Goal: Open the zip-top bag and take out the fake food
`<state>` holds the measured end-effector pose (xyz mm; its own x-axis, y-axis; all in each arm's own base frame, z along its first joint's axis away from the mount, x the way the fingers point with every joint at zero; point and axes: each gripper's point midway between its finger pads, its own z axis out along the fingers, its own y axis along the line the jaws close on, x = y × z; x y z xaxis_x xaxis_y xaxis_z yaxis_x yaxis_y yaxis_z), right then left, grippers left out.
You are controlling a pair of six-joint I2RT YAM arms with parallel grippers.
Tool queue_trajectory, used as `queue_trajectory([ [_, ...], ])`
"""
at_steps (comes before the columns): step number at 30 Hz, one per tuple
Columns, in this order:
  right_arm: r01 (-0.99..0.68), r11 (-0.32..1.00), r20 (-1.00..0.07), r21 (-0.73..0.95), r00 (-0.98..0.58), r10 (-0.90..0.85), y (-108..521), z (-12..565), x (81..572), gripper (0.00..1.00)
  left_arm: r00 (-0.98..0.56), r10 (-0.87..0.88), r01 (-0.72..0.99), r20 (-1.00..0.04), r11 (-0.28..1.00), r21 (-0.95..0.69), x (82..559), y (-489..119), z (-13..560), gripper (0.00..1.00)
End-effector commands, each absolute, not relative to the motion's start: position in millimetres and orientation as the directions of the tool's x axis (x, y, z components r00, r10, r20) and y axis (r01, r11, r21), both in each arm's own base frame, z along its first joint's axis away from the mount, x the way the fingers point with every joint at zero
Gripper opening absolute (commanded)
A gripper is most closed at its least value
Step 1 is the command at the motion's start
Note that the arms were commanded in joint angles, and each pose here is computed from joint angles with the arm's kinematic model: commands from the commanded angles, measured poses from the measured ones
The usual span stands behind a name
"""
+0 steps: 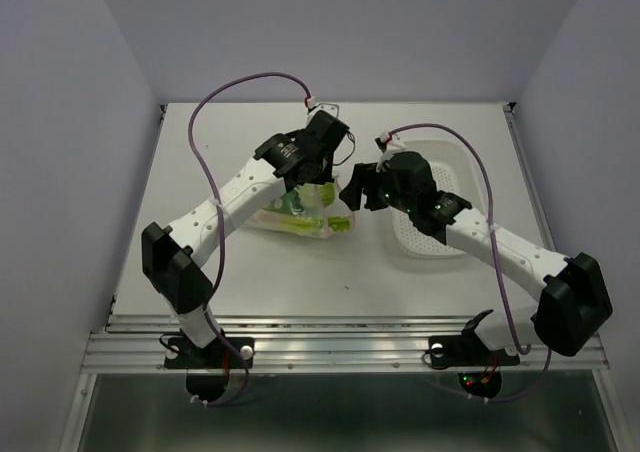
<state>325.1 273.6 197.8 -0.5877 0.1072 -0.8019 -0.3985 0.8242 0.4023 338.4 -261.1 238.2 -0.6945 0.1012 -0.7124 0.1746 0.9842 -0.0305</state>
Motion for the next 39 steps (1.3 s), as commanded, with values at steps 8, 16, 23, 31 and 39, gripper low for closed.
queue_trajectory([
  [8, -0.672, 0.611, -0.86, 0.418, -0.51, 0.027, 303, 244, 285, 1.0, -0.652, 0.028, 0.197, -0.757, 0.971, -0.133, 333, -265, 266, 0.0],
  [16, -0.644, 0.568, -0.805, 0.512, -0.591, 0.056, 318, 230, 285, 0.96, -0.656, 0.025, 0.203, -0.755, 0.968, -0.145, 330, -267, 267, 0.0],
  [23, -0.616, 0.564, -0.779, 0.55, -0.621, 0.08, 318, 215, 281, 0.73, -0.666, 0.023, 0.205, -0.745, 0.967, -0.153, 327, -267, 260, 0.0],
  [31, -0.631, 0.533, -0.766, 0.564, -0.641, 0.052, 328, 205, 269, 0.63, -0.673, 0.017, 0.21, -0.74, 0.963, -0.17, 324, -270, 258, 0.0],
  [39, -0.605, 0.587, -0.755, 0.538, -0.656, 0.017, 335, 174, 270, 0.61, -0.673, 0.012, 0.229, -0.739, 0.954, -0.194, 320, -275, 260, 0.0],
])
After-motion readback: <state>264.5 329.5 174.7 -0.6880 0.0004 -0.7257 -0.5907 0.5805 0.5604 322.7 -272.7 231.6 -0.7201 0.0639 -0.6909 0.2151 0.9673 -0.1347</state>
